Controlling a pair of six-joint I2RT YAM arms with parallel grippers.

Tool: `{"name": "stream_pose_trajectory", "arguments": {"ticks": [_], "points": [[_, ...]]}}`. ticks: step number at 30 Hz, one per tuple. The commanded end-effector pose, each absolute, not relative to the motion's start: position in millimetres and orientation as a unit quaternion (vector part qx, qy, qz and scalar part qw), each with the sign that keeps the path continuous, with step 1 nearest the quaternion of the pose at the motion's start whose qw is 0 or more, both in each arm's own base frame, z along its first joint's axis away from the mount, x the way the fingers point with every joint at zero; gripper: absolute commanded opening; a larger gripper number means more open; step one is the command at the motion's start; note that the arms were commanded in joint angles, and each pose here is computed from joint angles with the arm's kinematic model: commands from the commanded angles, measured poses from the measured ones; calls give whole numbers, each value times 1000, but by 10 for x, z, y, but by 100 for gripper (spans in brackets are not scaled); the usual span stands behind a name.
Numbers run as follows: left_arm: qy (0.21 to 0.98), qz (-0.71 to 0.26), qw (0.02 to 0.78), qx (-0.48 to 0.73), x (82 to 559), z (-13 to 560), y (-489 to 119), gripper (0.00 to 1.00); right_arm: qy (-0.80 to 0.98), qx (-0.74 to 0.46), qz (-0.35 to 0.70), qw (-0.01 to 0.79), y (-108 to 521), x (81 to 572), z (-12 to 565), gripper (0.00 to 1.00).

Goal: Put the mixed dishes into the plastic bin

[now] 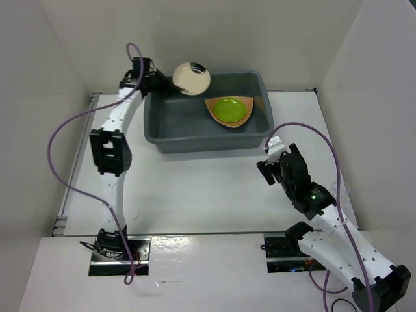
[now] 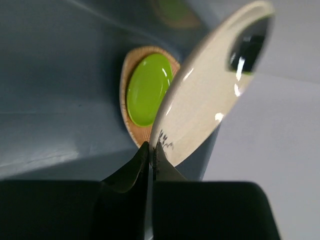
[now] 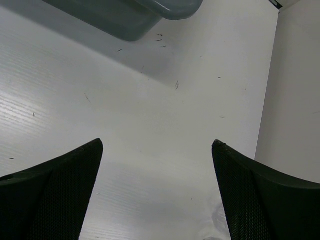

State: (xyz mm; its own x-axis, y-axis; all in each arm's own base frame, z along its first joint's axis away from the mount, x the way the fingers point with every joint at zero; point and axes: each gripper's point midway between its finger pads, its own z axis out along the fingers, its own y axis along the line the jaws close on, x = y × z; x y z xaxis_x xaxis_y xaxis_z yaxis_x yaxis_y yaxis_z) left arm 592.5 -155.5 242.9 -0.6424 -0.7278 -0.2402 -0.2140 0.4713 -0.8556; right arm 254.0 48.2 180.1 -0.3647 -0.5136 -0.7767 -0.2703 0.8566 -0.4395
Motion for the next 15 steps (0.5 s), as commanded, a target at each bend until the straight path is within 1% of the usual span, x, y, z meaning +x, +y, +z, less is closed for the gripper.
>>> {"name": "stream_pose_trajectory", "arguments": {"ticks": [1,2,3,4,5,8,9,11,12,15], "points": [[819,-442,291,-223,5924,2630,-2119,0,803,-218,-126,540,462,2592,1955,94],[823,-446,287,-205,5906,2651,-2326,0,801,-216,-125,544,457,2584,1979,94],[835,-436,261,-211,5813,2573,-2386,0,801,-216,-125,544,457,2584,1980,95],[837,-442,246,-208,5892,2267,-2499,0,801,-216,-125,544,457,2584,1980,95],[833,-466,214,-205,5882,2167,-2658,0,799,-214,-124,548,453,2576,2004,95],[848,-438,211,-211,5841,1922,-2786,0,799,-211,-128,548,437,2577,2007,95],[846,-453,194,-204,5809,1858,-2912,0,797,-210,-127,552,433,2569,2028,95],[843,-459,190,-204,5811,1783,-3019,0,799,-211,-128,548,430,2564,1988,95],[849,-453,172,-210,5783,1622,-3085,0,799,-211,-128,548,430,2564,1988,95],[846,-457,163,-221,5817,1450,-3165,0,795,-208,-126,556,432,2567,2026,95]]}}
